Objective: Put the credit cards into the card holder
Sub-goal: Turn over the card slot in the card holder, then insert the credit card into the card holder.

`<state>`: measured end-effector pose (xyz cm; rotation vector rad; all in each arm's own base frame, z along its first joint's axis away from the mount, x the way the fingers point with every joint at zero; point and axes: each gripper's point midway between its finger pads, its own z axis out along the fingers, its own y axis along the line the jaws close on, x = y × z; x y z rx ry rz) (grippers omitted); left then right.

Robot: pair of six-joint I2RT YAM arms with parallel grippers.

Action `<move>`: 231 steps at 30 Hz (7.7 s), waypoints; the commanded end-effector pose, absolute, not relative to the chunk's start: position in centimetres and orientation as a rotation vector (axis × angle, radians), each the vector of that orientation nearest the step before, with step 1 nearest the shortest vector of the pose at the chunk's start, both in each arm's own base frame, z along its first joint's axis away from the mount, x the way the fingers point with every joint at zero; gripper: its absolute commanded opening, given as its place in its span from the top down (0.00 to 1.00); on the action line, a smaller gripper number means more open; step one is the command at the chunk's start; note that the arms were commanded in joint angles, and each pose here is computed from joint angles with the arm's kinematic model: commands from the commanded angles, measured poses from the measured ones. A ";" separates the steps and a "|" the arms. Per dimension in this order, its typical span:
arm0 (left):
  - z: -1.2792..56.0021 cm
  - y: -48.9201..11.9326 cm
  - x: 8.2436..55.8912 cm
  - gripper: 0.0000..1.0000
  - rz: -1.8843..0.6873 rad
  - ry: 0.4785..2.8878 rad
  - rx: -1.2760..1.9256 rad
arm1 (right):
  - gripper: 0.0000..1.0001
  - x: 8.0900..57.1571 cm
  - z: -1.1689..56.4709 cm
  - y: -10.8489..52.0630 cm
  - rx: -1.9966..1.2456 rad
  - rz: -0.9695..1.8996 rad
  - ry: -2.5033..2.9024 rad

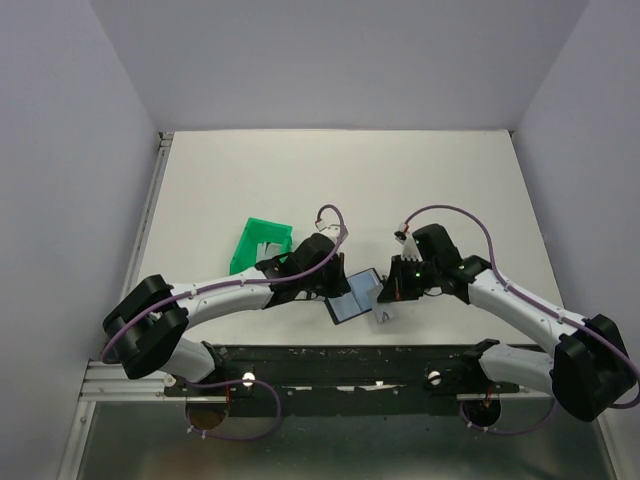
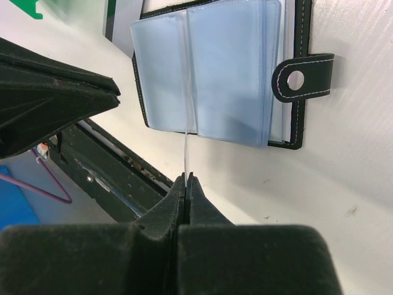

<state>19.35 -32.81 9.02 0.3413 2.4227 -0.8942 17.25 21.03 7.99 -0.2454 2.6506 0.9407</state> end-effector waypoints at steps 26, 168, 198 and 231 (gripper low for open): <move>1.3 -27.9 16.5 1.00 -0.724 2.609 0.225 | 0.99 21.5 6.4 25.5 -0.567 1.064 2.579; 0.4 -28.7 19.4 1.00 -0.722 2.621 0.250 | 0.99 23.0 5.1 27.0 -0.161 1.380 2.643; 0.8 -28.8 19.4 1.00 -0.736 2.613 0.252 | 0.55 23.1 6.1 24.9 -0.167 1.086 2.697; 0.6 -28.8 19.3 1.00 -0.738 2.616 0.259 | 0.79 22.9 3.1 24.4 -0.179 0.827 2.820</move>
